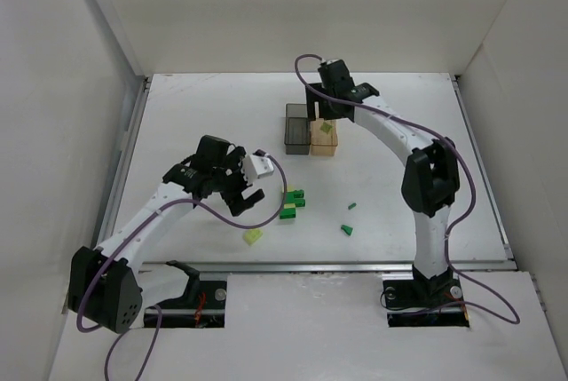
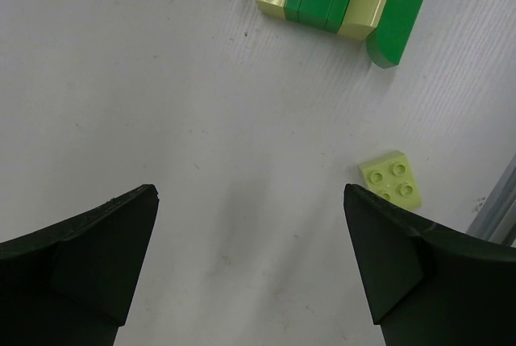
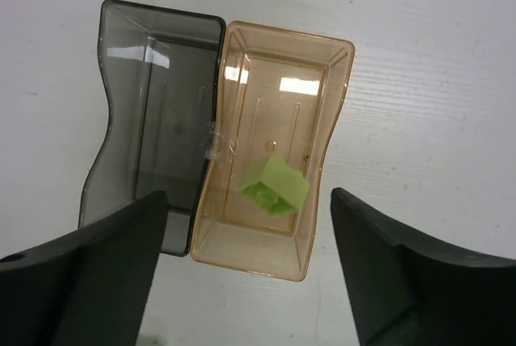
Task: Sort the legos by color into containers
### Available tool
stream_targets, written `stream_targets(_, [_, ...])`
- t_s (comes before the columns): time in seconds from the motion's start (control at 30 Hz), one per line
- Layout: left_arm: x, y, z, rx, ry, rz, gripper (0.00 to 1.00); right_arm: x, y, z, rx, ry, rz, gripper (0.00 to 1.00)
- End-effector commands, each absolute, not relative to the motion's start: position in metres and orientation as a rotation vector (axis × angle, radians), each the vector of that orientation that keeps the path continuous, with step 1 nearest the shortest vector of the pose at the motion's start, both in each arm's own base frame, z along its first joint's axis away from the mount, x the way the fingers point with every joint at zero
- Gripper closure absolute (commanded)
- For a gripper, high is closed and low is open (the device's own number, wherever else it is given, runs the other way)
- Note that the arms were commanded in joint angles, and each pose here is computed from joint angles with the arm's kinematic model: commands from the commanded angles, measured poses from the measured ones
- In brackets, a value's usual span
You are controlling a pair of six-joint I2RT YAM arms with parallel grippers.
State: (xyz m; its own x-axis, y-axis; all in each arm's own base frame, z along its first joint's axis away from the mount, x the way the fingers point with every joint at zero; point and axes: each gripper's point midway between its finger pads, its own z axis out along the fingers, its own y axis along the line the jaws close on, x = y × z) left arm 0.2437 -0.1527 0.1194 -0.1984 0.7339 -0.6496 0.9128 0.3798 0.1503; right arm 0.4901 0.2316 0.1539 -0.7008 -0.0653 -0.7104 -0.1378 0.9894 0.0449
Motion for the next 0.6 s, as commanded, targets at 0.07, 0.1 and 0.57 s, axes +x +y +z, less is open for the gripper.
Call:
stream_targets(0.07, [0.235, -0.164, 0.131, 1.475, 1.952, -0.425, 0.00, 0.483, 0.230, 0.194, -0.123, 2.270, 0.195, 0.01])
stream_targets(0.1, [0.231, -0.166, 0.127, 1.508, 1.950, -0.434, 0.00, 0.480, 0.230, 0.196, -0.127, 2.268, 0.207, 0.01])
stream_targets(0.57, [0.178, -0.187, 0.079, 1.766, 2.199, -0.586, 0.00, 0.419, 0.206, 0.216, -0.186, 2.254, 0.254, 0.01])
